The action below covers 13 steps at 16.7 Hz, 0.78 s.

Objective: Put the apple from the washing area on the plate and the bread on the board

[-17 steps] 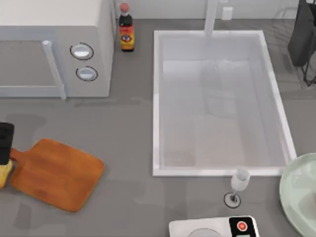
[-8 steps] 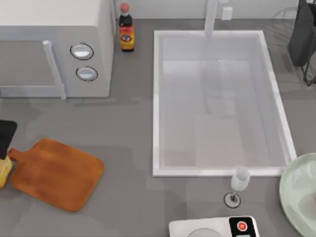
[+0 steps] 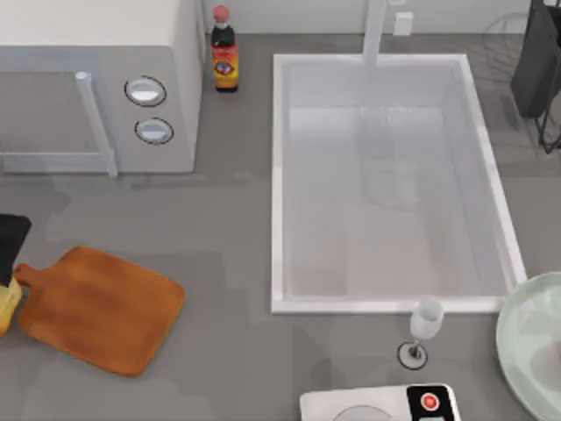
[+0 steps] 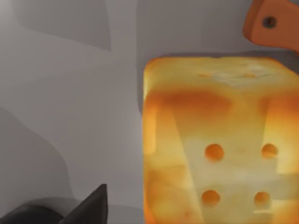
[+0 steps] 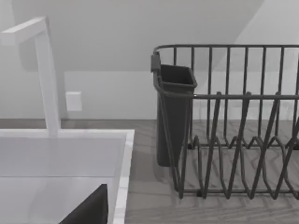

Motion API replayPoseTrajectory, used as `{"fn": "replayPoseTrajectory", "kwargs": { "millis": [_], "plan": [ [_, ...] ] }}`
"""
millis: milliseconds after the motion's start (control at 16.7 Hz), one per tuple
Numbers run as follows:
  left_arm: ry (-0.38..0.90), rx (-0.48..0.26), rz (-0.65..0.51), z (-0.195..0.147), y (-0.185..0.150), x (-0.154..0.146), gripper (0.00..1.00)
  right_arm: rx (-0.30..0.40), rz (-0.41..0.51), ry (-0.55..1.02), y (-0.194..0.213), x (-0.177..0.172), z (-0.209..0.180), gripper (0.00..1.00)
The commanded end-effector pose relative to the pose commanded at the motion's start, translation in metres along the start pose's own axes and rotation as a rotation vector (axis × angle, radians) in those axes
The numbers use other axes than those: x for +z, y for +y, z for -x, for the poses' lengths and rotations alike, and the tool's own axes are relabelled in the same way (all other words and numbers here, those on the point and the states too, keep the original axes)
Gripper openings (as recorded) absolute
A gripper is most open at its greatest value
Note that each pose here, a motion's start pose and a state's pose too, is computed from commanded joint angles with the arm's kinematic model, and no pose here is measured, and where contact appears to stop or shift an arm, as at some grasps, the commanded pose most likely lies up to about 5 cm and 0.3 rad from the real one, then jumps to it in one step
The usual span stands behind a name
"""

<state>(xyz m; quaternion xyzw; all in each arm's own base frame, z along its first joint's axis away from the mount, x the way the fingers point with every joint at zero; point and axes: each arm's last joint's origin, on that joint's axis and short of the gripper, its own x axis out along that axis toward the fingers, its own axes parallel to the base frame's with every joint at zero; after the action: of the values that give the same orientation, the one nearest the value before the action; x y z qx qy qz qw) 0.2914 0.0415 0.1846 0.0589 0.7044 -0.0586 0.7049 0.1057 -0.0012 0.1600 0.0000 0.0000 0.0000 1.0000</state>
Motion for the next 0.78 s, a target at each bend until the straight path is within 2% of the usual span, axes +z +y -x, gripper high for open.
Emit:
{"fn": "replayPoseTrajectory", "kwargs": {
  "millis": [180,540,780],
  "plan": [
    [0.010,-0.003,0.005,-0.013,0.001,0.000,1.00,0.000,0.000,0.000,0.000,0.000,0.000,1.00],
    [-0.002,0.001,0.004,-0.065,0.002,0.001,1.00,0.000,0.000,0.000,0.000,0.000,0.000,1.00],
    [0.002,-0.001,0.004,-0.070,0.002,0.000,1.00,0.000,0.000,0.000,0.000,0.000,0.000,1.00]
  ]
}}
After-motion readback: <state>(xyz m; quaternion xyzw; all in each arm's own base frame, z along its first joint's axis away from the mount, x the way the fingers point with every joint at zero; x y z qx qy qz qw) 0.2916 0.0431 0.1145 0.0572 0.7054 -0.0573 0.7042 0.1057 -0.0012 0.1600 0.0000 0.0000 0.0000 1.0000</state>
